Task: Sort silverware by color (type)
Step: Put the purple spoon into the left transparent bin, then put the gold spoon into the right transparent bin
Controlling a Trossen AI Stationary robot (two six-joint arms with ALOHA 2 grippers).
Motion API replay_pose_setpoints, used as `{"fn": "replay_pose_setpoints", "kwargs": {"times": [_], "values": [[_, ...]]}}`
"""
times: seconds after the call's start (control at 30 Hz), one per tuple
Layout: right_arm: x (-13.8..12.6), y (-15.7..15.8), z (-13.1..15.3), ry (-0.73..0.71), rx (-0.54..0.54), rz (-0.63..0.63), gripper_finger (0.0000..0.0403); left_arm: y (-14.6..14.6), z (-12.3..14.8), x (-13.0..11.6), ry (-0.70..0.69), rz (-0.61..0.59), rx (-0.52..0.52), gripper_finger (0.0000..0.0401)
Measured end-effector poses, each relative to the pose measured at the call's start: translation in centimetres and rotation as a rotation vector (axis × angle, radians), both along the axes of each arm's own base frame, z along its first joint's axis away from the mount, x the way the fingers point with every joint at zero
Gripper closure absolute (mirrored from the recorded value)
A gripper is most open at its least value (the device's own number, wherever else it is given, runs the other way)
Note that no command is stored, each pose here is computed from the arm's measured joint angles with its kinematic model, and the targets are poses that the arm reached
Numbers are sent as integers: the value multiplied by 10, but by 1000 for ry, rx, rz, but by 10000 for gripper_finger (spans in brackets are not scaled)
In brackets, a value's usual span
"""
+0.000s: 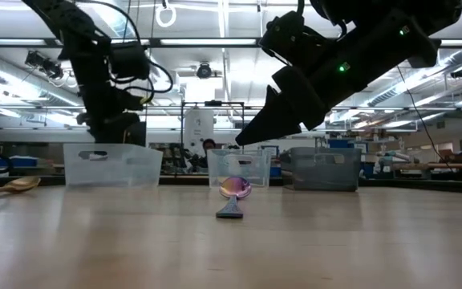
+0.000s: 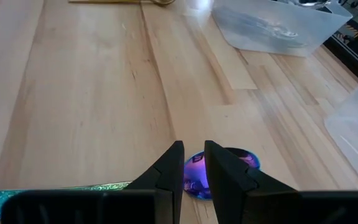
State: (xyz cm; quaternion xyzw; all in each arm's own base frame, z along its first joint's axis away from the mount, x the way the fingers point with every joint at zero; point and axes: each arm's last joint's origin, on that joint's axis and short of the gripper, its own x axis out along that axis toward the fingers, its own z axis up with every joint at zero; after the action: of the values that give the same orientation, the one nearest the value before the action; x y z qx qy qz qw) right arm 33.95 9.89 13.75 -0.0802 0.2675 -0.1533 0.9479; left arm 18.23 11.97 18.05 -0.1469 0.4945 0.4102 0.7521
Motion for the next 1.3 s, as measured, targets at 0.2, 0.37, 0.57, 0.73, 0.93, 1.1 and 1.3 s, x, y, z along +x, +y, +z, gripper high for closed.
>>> {"fn": "replay_pose_setpoints", "kwargs": {"times": [0.2, 0.37, 0.57, 0.73, 0.93, 1.1, 1.3], "values": [[0, 0, 0, 0, 0, 0, 328, 1, -15, -8, -5, 42, -5, 342], [0, 0, 0, -1, -1, -1, 328, 0, -16, -9, -20, 67, -12, 321], [0, 0, 0, -1, -1, -1, 328, 0, -16, -10, -15, 84, -24, 264], [0, 0, 0, -1, -2, -2, 328, -4, 12, -3, -43, 46, 31, 247], [0, 0, 0, -1, -14, -16, 328, -34, 48, 9, -152, -31, 93, 246], [0, -1, 0, -1, -16, -17, 328, -71, 48, 4, -185, 20, -110, 246], [0, -2, 1, -4, -35, -28, 328, -113, 43, -1, -164, 83, -370, 246]]}}
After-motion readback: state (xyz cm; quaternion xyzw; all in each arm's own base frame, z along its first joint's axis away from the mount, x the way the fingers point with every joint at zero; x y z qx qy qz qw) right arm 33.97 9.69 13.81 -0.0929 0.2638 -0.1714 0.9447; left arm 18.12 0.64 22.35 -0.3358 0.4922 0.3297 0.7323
